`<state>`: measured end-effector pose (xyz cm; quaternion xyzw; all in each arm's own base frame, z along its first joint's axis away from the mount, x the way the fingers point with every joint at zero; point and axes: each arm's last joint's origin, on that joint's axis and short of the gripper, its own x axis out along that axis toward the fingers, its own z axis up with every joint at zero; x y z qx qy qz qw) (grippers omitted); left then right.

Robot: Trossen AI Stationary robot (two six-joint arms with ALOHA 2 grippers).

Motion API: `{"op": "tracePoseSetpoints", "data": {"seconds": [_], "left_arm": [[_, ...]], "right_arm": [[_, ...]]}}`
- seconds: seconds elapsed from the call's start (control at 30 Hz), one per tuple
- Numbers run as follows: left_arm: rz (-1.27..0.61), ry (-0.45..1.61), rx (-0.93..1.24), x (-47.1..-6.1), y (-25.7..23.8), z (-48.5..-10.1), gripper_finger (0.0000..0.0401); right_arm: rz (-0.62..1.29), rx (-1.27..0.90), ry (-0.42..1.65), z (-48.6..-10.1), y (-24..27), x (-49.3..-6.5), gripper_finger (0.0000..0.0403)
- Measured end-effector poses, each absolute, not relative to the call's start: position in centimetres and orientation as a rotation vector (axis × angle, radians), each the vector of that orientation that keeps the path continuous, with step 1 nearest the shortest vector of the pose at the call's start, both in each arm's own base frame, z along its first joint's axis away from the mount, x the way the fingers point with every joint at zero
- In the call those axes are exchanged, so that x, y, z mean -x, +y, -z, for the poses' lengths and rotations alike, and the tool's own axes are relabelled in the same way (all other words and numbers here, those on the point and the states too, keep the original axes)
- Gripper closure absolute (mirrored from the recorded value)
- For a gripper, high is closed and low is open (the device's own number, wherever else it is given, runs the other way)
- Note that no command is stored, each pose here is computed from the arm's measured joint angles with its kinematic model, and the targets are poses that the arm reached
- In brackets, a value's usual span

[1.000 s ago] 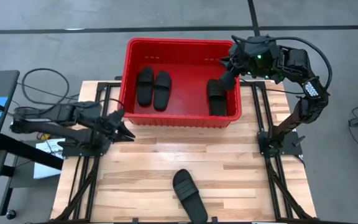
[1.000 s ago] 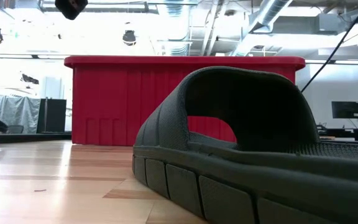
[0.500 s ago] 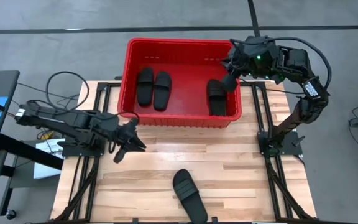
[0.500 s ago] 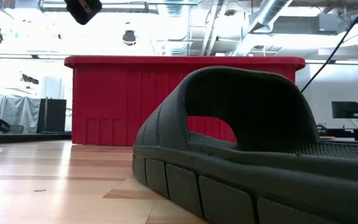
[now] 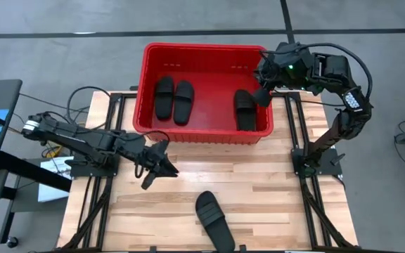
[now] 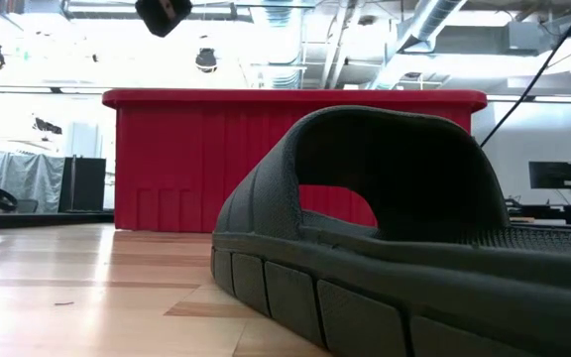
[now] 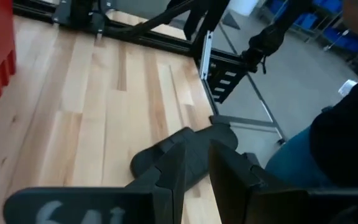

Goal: Pick and place slides into bin
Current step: Put the slipper into the organizer bin

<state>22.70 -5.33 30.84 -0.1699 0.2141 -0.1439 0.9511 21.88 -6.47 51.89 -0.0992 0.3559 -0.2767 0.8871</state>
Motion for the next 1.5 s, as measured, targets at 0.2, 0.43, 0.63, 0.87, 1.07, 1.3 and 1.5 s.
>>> {"op": "tracePoseSetpoints", "data": {"seconds": [0.2, 0.43, 0.63, 0.87, 1.07, 1.3, 1.5], "left_arm": [[0.261, 0.499, 0.400, -24.3, -5.8, -29.3, 0.0342], [0.223, 0.545, 0.443, -25.9, -6.3, -27.6, 0.0342], [0.216, 0.490, 0.523, -27.4, -6.6, -27.2, 0.0327], [0.167, 0.434, 0.513, -28.1, -6.7, -28.8, 0.0272], [0.155, 0.498, 0.411, -28.1, -7.7, -31.5, 0.0255], [0.087, 0.684, 0.299, -29.4, -10.2, -33.2, 0.0255], [0.075, 0.788, 0.248, -32.1, -12.4, -33.5, 0.0255]], "right_arm": [[0.557, 0.243, 0.779, -51.7, -6.4, -21.7, 0.0351], [0.531, 0.294, 0.825, -51.5, -6.4, -21.5, 0.0351], [0.536, 0.277, 0.811, -51.6, -6.4, -21.4, 0.0351], [0.564, 0.234, 0.748, -52.7, -5.8, -18.9, 0.0351], [0.574, 0.205, 0.738, -53.1, -5.3, -16.8, 0.0351], [0.598, 0.148, 0.696, -53.6, -4.7, -14.6, 0.0351], [0.604, 0.100, 0.657, -53.9, -4.3, -13.4, 0.0351]]}}
